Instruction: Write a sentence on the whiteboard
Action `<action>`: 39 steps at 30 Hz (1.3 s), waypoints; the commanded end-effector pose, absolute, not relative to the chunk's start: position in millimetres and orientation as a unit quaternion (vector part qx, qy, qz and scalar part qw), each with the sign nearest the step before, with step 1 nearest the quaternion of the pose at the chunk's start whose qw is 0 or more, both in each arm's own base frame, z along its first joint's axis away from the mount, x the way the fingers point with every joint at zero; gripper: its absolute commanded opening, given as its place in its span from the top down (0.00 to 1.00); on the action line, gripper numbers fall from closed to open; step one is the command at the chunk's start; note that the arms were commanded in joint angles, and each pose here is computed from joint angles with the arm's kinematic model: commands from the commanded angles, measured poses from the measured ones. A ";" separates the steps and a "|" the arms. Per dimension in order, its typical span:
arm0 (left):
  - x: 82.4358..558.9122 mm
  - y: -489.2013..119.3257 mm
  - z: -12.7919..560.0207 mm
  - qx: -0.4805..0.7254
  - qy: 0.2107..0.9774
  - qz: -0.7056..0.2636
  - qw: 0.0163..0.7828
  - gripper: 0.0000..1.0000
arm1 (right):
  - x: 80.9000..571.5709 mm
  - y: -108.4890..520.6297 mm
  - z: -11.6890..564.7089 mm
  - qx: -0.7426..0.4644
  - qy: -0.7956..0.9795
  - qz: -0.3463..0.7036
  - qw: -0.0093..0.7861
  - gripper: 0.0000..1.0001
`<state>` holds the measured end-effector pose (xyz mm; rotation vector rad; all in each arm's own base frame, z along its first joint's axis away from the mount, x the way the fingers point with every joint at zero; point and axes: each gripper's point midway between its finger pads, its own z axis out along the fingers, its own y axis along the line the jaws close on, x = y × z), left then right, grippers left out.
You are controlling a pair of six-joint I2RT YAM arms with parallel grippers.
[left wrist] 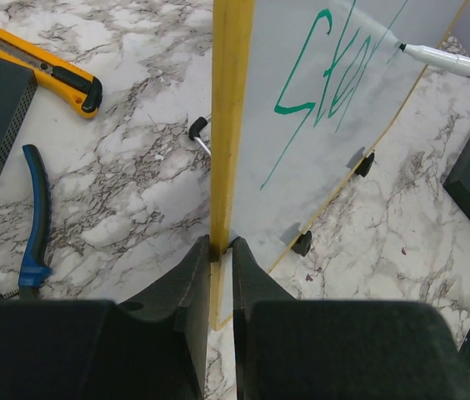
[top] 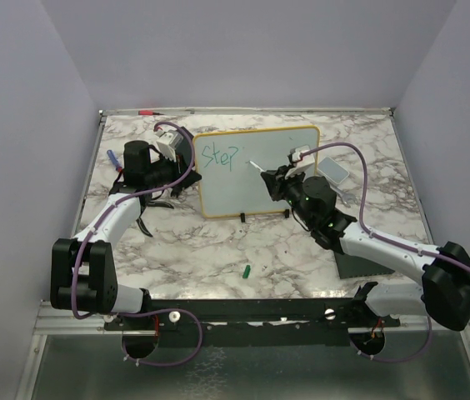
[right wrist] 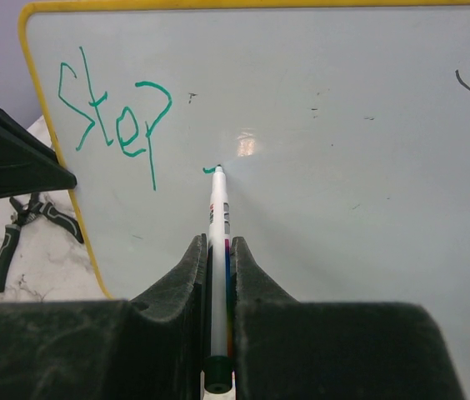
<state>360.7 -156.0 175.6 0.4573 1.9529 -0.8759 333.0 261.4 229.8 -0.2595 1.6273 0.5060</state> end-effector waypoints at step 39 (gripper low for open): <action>363.7 -152.6 185.6 0.189 0.784 -0.344 0.481 1.00 | 338.4 258.4 255.2 -0.106 0.692 0.219 0.679 0.99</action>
